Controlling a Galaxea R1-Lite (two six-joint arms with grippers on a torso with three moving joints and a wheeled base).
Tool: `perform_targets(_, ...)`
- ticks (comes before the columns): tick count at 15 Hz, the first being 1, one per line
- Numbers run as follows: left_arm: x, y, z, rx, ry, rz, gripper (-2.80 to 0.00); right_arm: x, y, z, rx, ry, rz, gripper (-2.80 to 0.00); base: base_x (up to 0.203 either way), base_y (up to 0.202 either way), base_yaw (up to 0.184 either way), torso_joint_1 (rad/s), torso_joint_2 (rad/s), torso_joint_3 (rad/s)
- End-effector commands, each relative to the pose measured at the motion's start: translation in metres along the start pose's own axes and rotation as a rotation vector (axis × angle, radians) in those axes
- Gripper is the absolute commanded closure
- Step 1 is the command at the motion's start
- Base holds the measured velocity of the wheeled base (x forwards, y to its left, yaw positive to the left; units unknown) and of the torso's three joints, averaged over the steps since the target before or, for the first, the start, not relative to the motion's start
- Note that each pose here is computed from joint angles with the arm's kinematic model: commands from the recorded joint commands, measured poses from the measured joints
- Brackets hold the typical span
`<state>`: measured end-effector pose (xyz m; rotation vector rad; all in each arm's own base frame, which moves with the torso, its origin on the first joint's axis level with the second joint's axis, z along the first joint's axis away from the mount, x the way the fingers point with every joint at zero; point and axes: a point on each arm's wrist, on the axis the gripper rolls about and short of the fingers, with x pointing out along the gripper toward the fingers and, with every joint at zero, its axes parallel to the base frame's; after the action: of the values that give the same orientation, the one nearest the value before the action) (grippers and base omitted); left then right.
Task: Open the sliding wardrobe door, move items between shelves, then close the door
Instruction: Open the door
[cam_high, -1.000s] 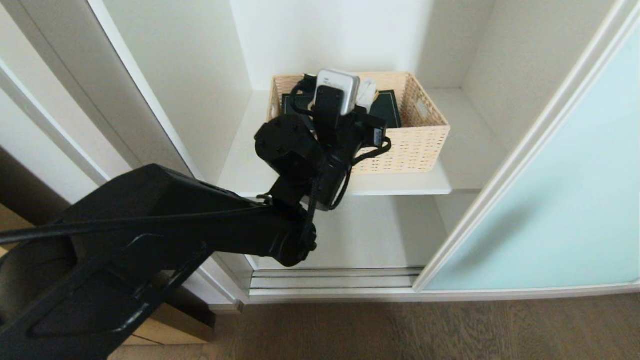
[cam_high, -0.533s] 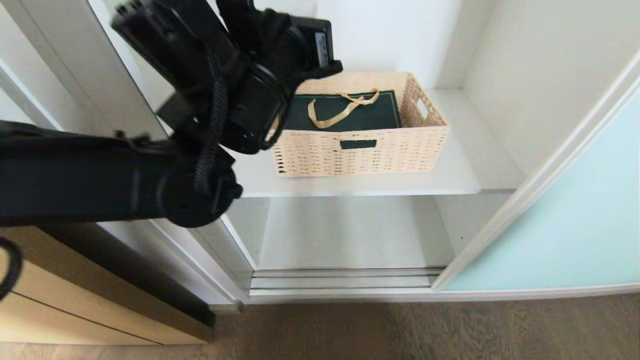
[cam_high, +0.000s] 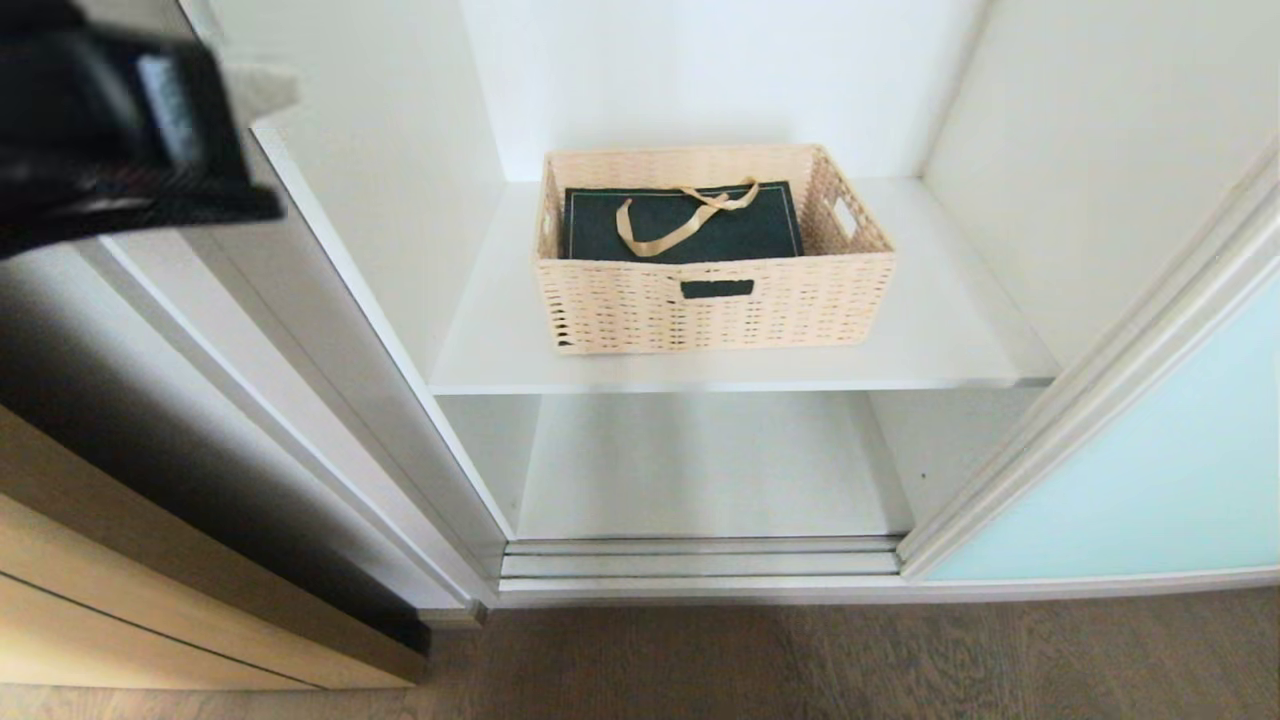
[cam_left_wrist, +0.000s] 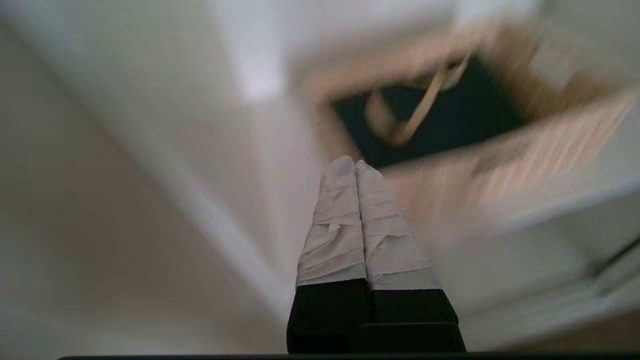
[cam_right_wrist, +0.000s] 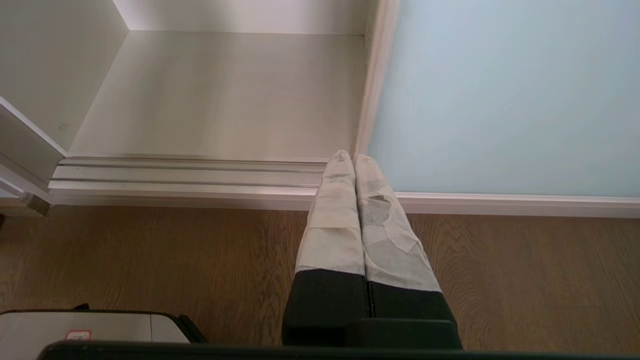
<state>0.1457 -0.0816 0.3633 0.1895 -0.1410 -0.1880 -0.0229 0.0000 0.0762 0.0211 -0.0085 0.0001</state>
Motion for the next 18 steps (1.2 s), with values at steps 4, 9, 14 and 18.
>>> perform_targets(4, -0.124, 0.041, -0.076, 0.028, 0.124, 0.262, 0.00, 0.000, 0.000, 0.000, 0.000, 0.001, 0.001, 0.00, 0.000, 0.000, 0.000, 0.000, 0.00, 0.000)
perform_targets(9, -0.168, 0.031, -0.147, -0.021, 0.190, 0.407, 0.00, 0.000, 0.000, 0.000, 0.000, 0.001, 0.002, 0.00, 0.000, 0.000, 0.000, 0.000, 0.00, 0.000)
perform_targets(14, -0.176, 0.019, -0.186, -0.046, 0.054, 0.383, 0.00, 0.000, 0.000, 0.000, 0.000, 0.002, 0.000, 0.00, 0.000, 0.000, 0.000, 0.000, 0.00, 0.000)
perform_targets(18, -0.199, 0.004, -0.224, -0.024, 0.005, 0.255, 0.00, 0.000, 0.000, 0.000, 0.000, 0.001, 0.000, 0.00, 0.000, 0.000, 0.000, 0.000, 0.00, 0.000)
